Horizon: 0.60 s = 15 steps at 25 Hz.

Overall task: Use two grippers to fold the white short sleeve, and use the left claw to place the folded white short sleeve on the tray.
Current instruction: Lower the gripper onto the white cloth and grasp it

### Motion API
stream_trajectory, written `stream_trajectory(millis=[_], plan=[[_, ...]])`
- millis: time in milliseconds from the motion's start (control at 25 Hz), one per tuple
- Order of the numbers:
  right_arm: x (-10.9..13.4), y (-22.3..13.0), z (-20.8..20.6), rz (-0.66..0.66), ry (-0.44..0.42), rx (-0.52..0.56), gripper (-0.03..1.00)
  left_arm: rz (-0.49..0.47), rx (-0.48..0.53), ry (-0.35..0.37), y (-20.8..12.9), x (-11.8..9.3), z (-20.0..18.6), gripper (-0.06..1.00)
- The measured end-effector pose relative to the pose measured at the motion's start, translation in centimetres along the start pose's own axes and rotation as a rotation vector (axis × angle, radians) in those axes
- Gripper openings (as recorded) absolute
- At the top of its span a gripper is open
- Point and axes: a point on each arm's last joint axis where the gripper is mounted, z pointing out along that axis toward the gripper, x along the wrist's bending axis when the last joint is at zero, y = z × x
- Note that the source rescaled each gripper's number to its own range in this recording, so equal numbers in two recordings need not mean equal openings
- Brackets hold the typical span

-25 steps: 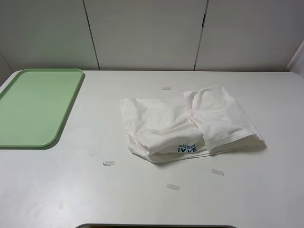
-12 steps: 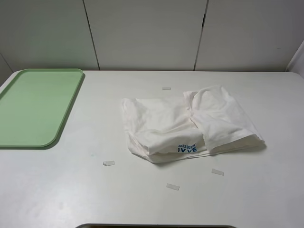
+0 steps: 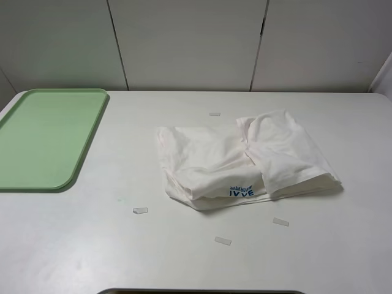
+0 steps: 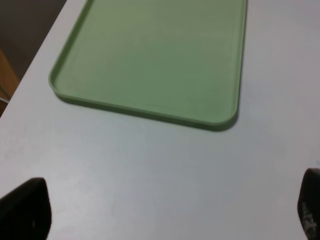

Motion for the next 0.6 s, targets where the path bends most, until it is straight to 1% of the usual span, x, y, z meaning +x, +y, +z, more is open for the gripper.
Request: stream_trajectory(millis=[600], plan=[[-0.06, 0.02, 0.00, -0.005, -0.007, -0.003, 1.00, 0.000, 0.000, 0.000, 0.00, 0.00, 0.00, 0.98]])
